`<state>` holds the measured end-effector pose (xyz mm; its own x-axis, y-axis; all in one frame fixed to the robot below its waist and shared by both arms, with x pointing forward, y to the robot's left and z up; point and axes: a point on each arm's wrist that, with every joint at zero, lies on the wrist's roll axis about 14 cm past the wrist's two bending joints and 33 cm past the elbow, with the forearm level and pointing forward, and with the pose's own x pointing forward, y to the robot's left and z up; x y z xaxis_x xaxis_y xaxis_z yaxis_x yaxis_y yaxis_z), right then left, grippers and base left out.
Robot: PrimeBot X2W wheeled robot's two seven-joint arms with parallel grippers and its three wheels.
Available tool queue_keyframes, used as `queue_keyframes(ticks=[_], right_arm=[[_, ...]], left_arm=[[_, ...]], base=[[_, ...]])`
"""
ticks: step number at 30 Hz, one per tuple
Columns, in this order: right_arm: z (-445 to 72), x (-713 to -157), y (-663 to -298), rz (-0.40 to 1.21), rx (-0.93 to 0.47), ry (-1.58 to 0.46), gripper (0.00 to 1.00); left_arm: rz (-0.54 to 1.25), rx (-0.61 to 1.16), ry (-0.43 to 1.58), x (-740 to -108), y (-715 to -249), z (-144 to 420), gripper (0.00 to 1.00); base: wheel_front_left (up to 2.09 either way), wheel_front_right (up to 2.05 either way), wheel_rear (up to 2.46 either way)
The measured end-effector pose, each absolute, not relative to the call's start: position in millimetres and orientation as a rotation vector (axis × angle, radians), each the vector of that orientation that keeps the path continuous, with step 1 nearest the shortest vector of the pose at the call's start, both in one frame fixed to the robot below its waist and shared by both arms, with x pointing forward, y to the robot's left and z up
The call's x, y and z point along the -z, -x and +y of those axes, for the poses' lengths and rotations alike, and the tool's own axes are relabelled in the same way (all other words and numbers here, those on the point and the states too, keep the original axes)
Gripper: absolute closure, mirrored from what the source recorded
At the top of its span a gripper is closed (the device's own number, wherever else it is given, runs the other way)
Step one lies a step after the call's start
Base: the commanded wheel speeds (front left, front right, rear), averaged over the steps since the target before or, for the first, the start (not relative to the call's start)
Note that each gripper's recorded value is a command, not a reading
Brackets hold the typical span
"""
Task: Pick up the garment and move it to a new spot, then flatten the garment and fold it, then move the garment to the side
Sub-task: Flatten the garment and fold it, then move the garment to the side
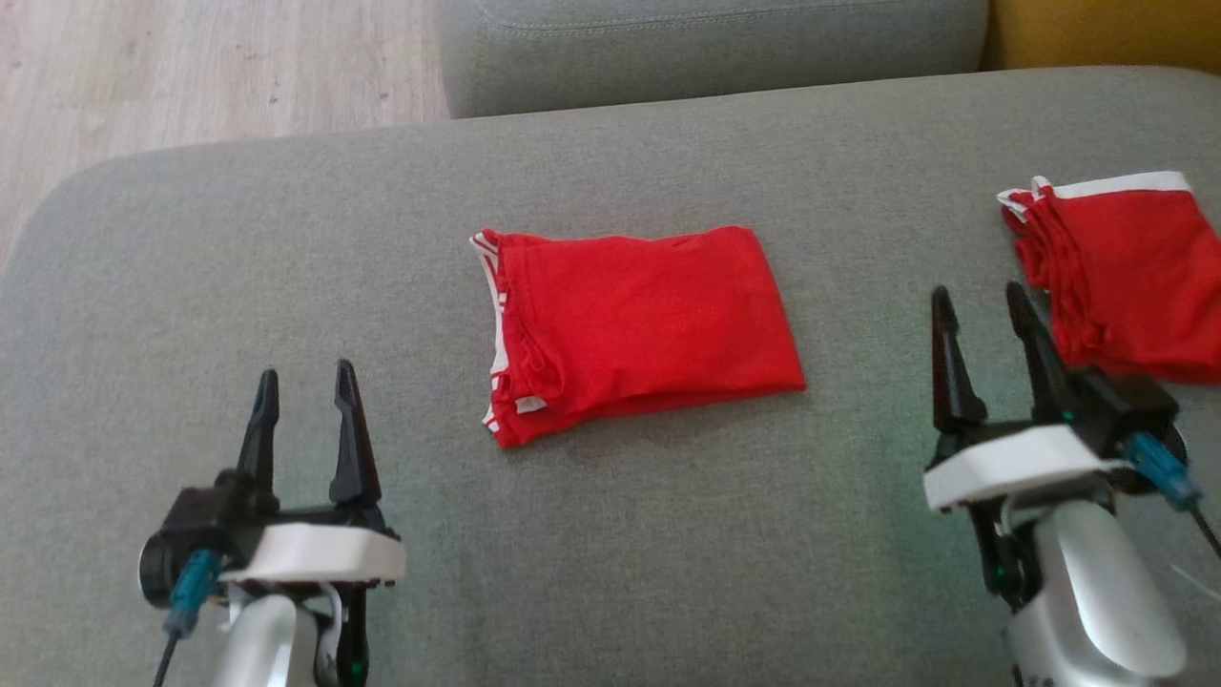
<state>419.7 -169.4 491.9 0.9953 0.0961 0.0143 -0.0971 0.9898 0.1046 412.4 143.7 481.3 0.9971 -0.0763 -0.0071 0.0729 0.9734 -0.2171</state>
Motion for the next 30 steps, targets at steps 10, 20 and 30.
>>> queue_keyframes(ticks=[10, 20, 30], right_arm=[[-170, -491, -413, -0.014, -0.089, -0.119, 0.00], [-162, -459, -416, 0.100, -0.109, -0.110, 0.00], [-113, -431, -459, 0.270, -0.247, -0.131, 0.00]], left_arm=[[0.034, 0.073, 0.210, -475, -406, 145, 0.00], [0.056, 0.067, 0.212, -466, -408, 146, 0.00], [0.084, 0.079, 0.216, -454, -425, 141, 0.00]], base=[[0.00, 0.00, 0.00], [0.00, 0.00, 0.00], [0.00, 0.00, 0.00]])
